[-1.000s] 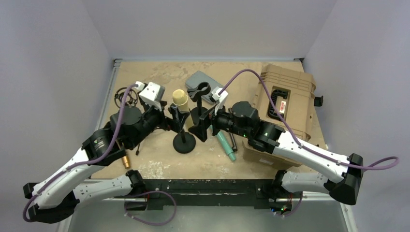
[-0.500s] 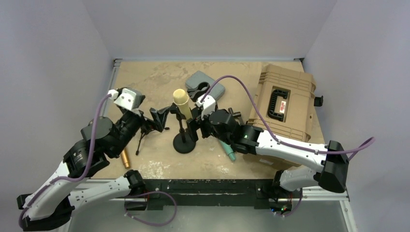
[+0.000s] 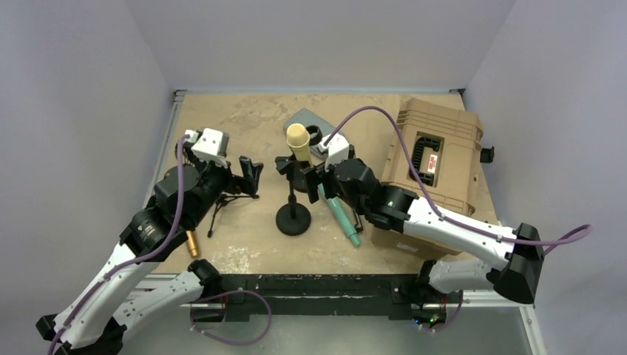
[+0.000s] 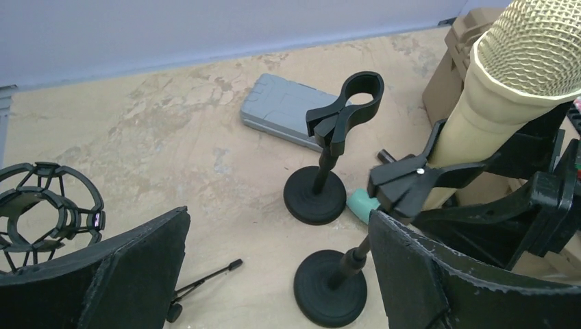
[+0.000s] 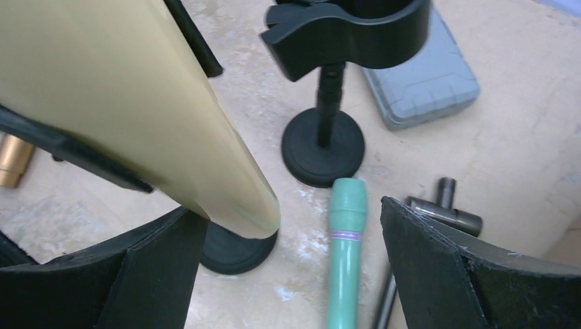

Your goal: Remove the microphone from the stand

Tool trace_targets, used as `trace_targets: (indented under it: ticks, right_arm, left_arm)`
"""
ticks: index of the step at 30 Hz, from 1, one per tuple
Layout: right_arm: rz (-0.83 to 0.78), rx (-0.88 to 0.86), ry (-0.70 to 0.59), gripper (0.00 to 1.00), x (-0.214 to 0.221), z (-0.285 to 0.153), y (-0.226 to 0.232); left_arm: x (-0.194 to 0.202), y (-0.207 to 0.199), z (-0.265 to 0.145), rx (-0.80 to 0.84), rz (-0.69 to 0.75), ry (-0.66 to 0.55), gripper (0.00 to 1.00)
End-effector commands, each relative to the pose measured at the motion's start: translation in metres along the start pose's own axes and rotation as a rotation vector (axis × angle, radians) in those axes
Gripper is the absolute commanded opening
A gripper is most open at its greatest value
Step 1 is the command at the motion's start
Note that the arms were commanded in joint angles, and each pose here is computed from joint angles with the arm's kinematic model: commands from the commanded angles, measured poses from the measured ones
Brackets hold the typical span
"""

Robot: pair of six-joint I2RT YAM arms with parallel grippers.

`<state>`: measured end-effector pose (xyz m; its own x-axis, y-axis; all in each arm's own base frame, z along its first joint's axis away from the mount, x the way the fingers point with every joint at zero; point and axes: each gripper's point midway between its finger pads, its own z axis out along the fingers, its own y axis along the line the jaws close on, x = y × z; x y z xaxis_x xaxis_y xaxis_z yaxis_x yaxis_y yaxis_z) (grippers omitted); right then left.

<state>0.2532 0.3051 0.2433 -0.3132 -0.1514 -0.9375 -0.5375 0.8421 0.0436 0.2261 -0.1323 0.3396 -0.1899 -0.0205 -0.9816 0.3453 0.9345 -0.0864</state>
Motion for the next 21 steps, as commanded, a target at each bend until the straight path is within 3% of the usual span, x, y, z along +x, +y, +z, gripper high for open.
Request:
trace_targets:
  ticks: [1, 7, 21]
  right_arm:
    - [-0.015, -0.008, -0.043, 0.93, -0.024, -0.018, -0.019]
    - [-0.020, -0.287, -0.175, 0.97, -0.073, -0.060, 0.019]
    - [-0.056, -0.298, -0.333, 0.92, -0.166, -0.066, 0.032]
  left_arm:
    - [-0.013, -0.009, -0.008, 0.090, -0.083, -0.050, 1.00]
    - [-0.015, -0.013, -0.010, 0.127, -0.085, -0.068, 1.00]
    - [-0.002, -0.047, -0.026, 0.355, -0.078, -0.073, 1.00]
